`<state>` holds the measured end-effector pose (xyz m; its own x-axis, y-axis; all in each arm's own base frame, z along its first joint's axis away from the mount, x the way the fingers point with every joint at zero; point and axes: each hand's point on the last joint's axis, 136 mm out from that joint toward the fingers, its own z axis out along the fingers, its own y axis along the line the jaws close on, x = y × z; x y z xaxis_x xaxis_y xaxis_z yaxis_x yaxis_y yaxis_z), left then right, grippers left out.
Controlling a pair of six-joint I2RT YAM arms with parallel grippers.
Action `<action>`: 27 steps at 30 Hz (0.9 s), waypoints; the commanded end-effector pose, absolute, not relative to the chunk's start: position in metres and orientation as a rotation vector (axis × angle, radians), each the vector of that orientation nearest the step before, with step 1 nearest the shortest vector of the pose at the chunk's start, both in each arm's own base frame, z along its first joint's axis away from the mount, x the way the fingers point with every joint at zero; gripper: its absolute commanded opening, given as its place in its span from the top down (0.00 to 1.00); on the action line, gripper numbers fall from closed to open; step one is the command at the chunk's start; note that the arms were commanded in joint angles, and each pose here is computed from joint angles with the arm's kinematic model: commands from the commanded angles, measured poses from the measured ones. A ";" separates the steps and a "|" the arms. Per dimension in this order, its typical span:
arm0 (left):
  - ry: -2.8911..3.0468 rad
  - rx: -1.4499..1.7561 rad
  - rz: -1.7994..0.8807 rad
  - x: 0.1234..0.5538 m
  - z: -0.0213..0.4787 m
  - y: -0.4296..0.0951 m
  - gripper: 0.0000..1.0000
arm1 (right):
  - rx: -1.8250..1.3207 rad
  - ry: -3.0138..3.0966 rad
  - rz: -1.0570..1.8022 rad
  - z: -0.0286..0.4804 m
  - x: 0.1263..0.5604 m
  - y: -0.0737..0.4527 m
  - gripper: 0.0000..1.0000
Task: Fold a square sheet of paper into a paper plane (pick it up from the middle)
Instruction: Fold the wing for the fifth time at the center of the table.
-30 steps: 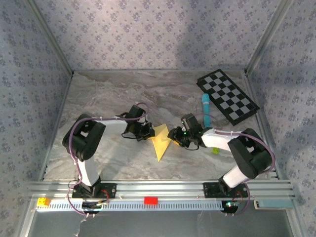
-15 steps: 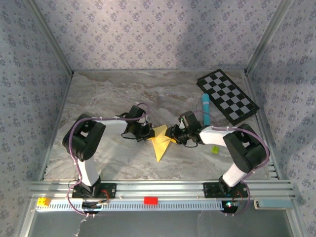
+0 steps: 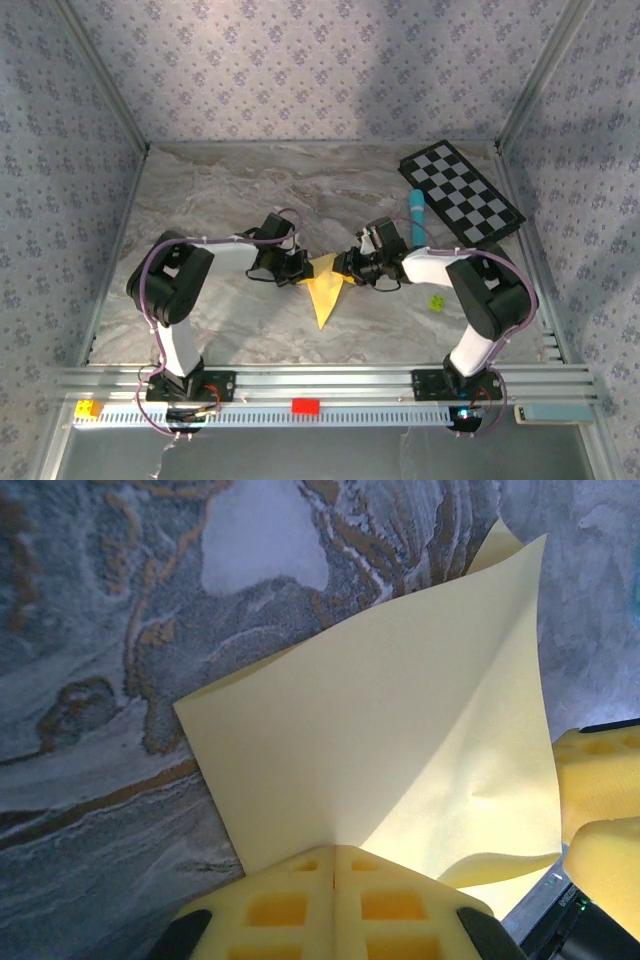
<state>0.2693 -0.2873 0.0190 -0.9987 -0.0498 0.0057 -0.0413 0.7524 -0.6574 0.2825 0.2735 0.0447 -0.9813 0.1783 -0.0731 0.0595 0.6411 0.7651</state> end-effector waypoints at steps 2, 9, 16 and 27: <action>2.992 -0.075 -1.056 0.260 0.010 -0.283 0.98 | 0.134 2.736 1.285 0.044 0.283 0.277 0.66; 2.987 -0.081 -1.043 0.262 0.011 -0.281 0.98 | 0.194 2.785 1.210 0.032 0.281 0.264 0.67; 2.984 -0.083 -1.041 0.262 0.012 -0.282 0.98 | 0.169 2.762 1.278 0.035 0.278 0.268 0.69; 2.982 -0.087 -1.046 0.263 0.012 -0.282 0.98 | 0.077 2.763 1.356 0.038 0.281 0.276 0.72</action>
<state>0.2691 -0.2870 0.0190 -0.9987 -0.0505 0.0083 -0.0436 0.7540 -0.6555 0.2801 0.2722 0.0341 -0.9935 0.1102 -0.0296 0.0466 0.6286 0.7763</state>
